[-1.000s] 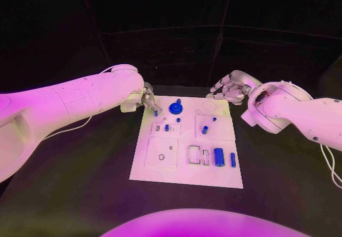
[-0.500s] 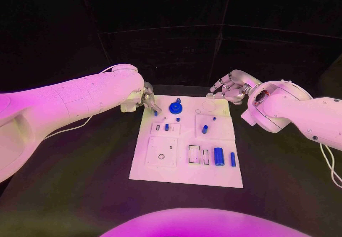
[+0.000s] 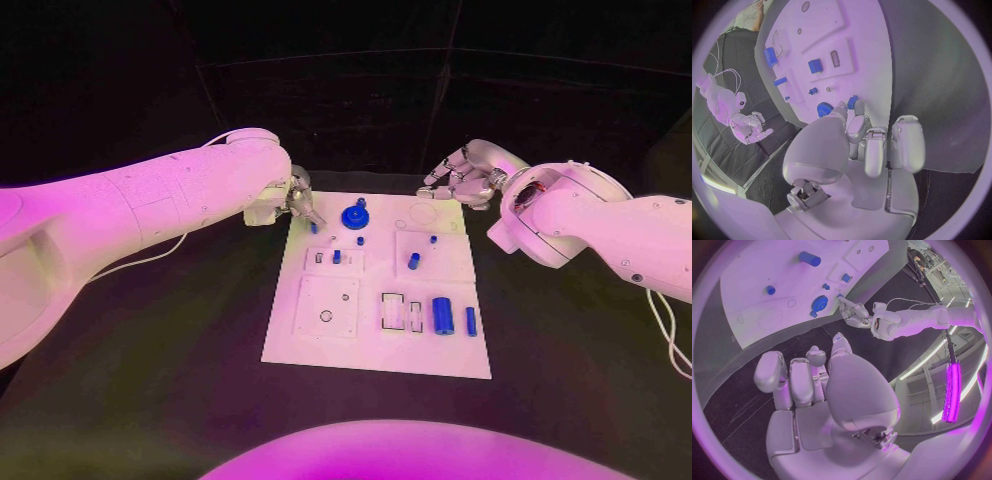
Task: Assemble the parts on the task board
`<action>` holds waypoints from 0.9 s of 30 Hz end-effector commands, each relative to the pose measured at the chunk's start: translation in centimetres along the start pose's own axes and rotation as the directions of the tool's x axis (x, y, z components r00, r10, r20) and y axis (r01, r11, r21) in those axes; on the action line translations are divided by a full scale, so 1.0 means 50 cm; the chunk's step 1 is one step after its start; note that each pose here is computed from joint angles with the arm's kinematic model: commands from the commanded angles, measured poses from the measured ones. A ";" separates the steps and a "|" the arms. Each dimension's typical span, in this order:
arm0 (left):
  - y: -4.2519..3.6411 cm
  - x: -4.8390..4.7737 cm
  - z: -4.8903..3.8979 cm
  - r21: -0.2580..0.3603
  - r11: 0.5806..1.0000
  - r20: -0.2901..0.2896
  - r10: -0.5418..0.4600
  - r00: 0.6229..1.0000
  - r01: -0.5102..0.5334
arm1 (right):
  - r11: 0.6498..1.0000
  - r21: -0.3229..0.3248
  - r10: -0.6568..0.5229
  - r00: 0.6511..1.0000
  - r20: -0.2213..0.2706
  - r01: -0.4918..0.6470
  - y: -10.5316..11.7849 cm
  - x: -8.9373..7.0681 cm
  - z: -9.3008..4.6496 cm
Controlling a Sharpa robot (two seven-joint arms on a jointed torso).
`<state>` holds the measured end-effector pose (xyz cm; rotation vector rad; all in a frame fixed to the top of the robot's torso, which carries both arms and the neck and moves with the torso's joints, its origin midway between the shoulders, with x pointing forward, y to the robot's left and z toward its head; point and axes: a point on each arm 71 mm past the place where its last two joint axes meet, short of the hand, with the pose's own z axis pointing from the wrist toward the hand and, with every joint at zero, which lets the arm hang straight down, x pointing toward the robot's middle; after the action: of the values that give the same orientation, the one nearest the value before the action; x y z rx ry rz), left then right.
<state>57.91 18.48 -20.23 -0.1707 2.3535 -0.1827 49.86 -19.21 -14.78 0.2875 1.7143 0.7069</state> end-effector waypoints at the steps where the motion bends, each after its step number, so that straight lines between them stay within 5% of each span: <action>1: -0.003 0.001 -0.001 0.013 1.000 -0.016 0.003 1.000 -0.003 | 1.000 -0.004 0.000 1.000 0.003 0.000 0.002 -0.002 0.000; 16: 0.005 0.002 -0.005 0.046 0.997 -0.015 -0.061 0.998 0.062 | 1.000 -0.003 0.000 1.000 0.003 0.000 0.001 -0.003 -0.001; 27: 0.023 0.012 -0.027 0.097 0.979 0.013 -0.183 0.983 0.181 | 1.000 0.005 -0.002 1.000 0.008 0.002 -0.007 -0.008 -0.002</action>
<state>56.48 19.84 -20.20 -0.2684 2.3446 -0.3138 49.88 -19.68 -14.79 0.2933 1.7130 0.6982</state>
